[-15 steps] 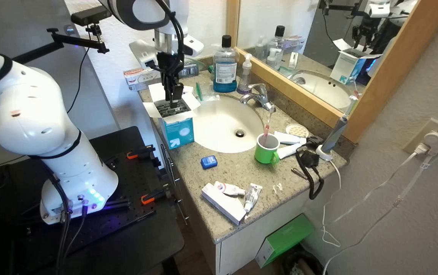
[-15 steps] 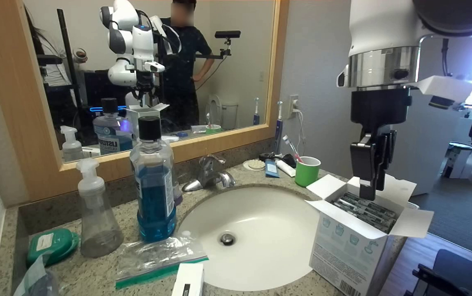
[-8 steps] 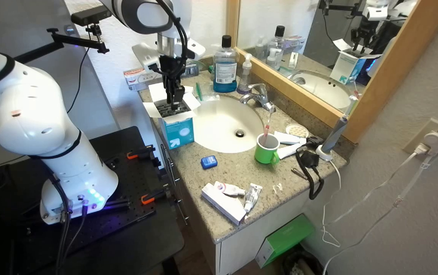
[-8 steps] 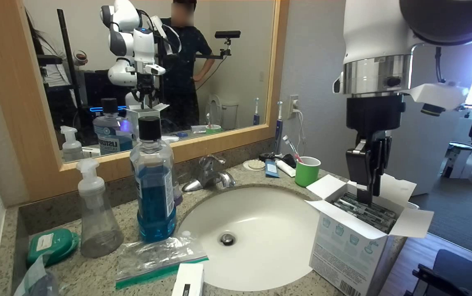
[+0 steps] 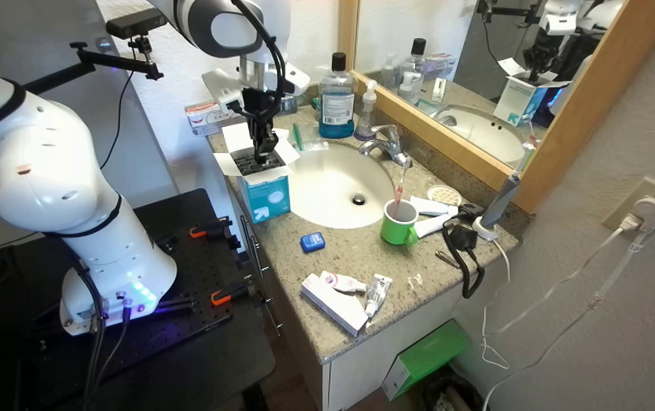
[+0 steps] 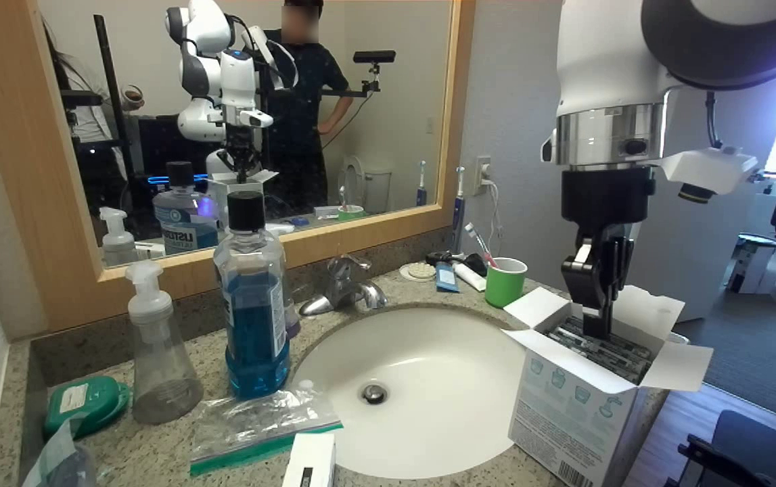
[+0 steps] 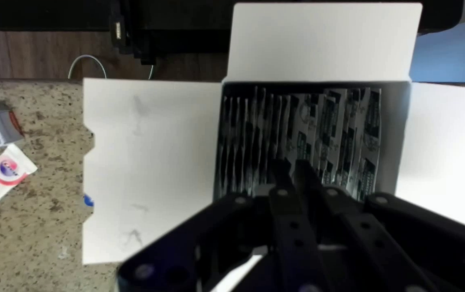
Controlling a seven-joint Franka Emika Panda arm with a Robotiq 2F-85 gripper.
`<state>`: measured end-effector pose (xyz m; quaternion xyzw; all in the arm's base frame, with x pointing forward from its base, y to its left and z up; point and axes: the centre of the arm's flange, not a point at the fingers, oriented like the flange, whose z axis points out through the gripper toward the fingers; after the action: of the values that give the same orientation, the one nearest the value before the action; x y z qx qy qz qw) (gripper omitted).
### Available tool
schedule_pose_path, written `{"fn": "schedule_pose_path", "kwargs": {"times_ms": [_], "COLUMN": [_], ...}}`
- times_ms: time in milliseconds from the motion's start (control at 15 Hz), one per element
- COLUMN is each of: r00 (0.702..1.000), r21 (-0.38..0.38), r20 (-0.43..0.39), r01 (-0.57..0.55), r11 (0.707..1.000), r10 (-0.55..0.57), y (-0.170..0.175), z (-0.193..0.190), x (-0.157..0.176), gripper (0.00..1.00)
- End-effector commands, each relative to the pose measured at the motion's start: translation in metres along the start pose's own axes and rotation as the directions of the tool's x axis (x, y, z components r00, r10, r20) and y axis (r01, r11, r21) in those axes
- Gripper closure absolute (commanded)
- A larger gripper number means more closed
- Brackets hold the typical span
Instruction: Remove two things from the box and put them on the left of the sink
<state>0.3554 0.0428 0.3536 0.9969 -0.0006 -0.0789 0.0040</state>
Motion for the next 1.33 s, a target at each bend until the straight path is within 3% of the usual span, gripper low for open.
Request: {"fn": "schedule_pose_path", "kwargs": {"times_ms": [0, 200, 533, 667, 1267], "r00": [1.0, 1.0, 1.0, 1.0, 0.999], "r21": [0.019, 0.02, 0.029, 0.035, 0.059], "r20": [-0.008, -0.009, -0.018, -0.022, -0.032], "r01": [-0.004, -0.005, -0.01, -0.014, -0.022], "r11": [1.0, 1.0, 1.0, 0.999, 0.998], "r10": [0.004, 0.005, 0.01, 0.015, 0.024], "y": [-0.002, -0.003, -0.004, -0.004, 0.001], "z": [0.004, 0.007, 0.012, 0.012, 0.018], "x": [0.011, 0.013, 0.016, 0.016, 0.019], "gripper": [0.7, 0.62, 0.83, 0.73, 0.79]}}
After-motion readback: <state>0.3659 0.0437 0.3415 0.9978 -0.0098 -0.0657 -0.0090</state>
